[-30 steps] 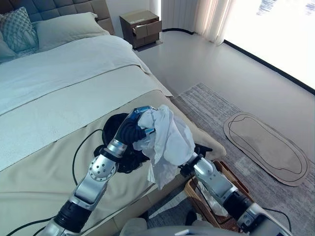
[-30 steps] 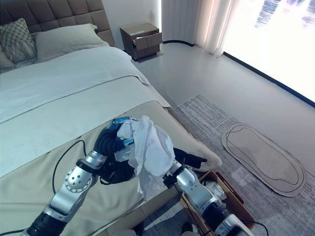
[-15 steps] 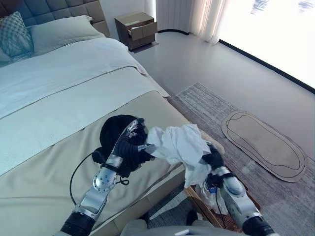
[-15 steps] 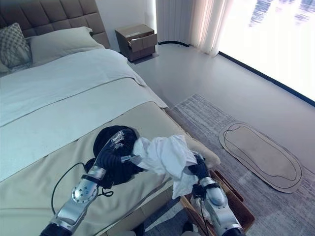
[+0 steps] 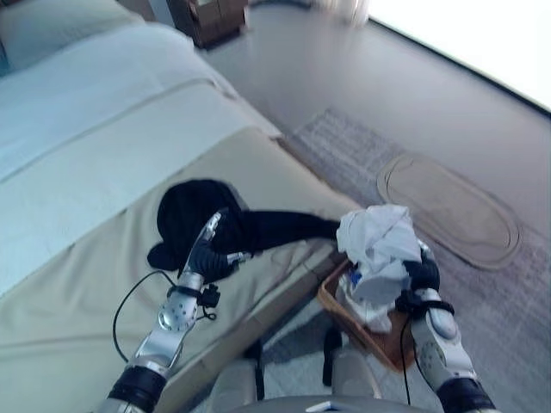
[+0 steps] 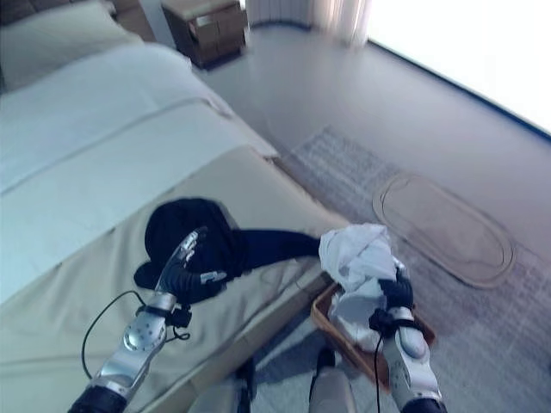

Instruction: Pick up clothes into the bucket

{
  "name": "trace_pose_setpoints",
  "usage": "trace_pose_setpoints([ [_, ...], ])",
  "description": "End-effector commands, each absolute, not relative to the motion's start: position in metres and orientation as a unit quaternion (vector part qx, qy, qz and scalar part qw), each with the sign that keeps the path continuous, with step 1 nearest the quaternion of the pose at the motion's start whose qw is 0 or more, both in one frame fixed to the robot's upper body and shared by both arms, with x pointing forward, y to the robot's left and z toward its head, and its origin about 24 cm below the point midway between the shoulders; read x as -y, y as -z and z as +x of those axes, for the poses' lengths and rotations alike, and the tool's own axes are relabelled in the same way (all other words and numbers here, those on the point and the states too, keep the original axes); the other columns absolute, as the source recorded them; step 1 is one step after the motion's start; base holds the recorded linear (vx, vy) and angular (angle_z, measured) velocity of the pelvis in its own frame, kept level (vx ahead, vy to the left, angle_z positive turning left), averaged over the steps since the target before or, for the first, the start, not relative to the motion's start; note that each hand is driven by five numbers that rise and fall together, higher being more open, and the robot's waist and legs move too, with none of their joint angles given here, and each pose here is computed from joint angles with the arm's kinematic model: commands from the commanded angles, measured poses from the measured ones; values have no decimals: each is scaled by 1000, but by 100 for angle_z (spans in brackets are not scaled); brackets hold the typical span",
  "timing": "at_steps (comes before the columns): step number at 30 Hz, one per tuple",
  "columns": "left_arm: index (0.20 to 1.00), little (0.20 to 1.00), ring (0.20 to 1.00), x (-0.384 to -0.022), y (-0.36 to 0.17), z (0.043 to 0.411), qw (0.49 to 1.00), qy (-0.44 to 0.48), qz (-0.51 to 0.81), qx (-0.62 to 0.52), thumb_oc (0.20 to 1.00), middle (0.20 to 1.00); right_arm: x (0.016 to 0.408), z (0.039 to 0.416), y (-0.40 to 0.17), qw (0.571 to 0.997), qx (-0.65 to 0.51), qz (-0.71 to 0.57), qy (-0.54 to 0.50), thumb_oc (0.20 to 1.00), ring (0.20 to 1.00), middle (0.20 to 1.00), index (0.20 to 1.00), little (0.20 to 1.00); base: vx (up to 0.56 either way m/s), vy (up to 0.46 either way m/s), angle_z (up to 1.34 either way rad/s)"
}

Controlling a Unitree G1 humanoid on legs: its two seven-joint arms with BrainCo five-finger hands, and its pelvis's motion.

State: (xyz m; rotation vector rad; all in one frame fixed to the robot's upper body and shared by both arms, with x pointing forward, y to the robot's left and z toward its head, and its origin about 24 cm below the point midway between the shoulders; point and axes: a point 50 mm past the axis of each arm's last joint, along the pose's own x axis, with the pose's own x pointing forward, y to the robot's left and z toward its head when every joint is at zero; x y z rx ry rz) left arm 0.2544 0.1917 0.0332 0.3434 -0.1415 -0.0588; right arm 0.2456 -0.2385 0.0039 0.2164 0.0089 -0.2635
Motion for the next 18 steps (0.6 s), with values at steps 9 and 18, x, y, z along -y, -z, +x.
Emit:
trace_pose_setpoints([
  [9,1000,1000,1000,-222,-98,280,923,-130,284,225,1000,1000,281,281,-74,956,150,39,250,200,200,200,200,200,-130,-18,-1],
  [18,1000,1000,1000,-229,-131,295,881,-220,303,289,1000,1000,292,309,-96,943,157,14,292,200,200,200,200,200,-80,0,-9],
])
